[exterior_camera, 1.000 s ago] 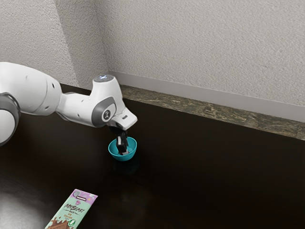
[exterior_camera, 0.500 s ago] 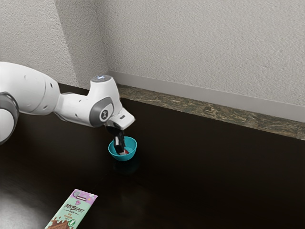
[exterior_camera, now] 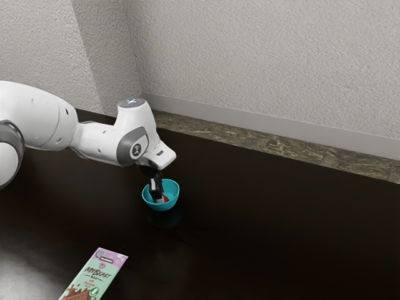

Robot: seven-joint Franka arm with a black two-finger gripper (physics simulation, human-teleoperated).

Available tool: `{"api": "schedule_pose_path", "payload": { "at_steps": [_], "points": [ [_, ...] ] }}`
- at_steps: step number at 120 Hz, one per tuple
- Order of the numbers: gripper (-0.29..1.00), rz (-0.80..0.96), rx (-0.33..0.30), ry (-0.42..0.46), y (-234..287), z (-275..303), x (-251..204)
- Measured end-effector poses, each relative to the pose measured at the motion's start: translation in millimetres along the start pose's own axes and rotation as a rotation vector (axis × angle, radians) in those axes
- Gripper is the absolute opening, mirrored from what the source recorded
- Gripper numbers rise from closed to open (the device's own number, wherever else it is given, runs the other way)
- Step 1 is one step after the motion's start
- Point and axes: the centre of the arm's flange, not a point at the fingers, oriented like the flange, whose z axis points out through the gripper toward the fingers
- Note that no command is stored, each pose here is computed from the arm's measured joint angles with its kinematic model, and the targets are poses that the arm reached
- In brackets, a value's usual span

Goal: Take strawberry from the bowl

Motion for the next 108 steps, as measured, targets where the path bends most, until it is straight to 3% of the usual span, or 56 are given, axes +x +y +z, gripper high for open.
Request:
{"api": "schedule_pose_path", "payload": {
  "at_steps": [108],
  "points": [
    [0.01,-0.031,0.021,0.018,-4.2,-9.6,0.0]
  ]
}}
